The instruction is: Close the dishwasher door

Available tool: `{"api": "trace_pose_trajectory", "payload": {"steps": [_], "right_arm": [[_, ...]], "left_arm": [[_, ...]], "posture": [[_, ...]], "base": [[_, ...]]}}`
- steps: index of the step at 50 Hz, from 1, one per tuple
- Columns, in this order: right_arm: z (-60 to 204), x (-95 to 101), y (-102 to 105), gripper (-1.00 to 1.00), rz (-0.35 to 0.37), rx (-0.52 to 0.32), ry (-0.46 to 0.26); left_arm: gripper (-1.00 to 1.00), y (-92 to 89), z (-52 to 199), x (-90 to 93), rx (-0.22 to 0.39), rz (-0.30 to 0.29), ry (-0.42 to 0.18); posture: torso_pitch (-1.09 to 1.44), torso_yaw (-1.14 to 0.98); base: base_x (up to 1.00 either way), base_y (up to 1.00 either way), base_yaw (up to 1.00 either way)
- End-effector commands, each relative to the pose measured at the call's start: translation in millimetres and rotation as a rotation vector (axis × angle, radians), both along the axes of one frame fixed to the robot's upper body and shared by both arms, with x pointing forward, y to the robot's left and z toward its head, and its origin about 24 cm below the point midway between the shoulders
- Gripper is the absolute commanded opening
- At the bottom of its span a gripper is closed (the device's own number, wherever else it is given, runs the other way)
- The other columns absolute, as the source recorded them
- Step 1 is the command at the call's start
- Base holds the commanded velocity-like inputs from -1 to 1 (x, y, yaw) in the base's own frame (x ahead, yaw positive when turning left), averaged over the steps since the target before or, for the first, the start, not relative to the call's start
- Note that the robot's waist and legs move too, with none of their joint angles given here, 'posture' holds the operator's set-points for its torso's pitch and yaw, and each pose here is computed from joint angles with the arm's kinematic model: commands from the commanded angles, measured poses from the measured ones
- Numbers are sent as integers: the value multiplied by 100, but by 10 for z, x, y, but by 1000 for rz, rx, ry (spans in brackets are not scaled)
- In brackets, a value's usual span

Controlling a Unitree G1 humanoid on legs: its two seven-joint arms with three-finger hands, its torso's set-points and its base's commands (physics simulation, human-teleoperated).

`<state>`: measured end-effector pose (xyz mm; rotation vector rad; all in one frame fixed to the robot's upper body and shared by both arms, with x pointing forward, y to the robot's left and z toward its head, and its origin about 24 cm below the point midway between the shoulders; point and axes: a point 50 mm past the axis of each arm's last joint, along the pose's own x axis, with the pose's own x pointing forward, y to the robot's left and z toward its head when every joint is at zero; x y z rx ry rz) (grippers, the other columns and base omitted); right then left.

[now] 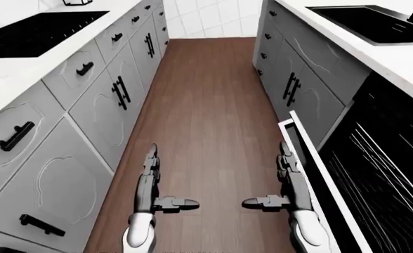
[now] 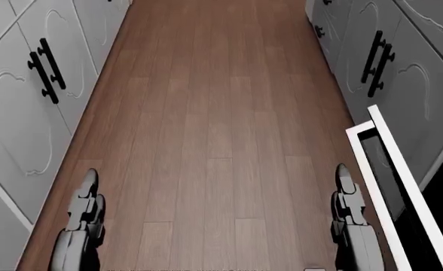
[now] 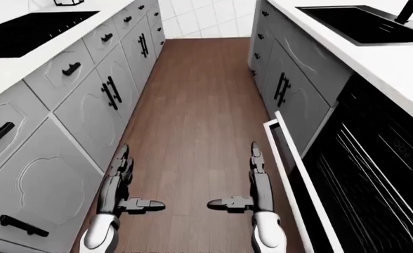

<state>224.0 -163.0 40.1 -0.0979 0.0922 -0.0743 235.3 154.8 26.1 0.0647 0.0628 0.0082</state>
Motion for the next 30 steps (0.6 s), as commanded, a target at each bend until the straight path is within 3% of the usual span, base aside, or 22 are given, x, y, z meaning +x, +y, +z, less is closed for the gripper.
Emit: {"api": "trace_pose_trajectory", "payload": {"steps": [1, 12, 30], "right_arm": [[150, 27, -23, 100, -7, -11, -83], [148, 14, -21, 100, -6, -8, -85], [149, 15, -22, 100, -6, 0, -85]], "left_arm": [[100, -44, 163, 42, -5, -19, -88], [100, -39, 169, 39, -6, -17, -90], [100, -45, 167, 39, -7, -19, -90]], "posture": [[0, 0], [0, 0], [0, 0]], "base": [[-52, 0, 0], [-47, 0, 0], [0, 0, 0]]}}
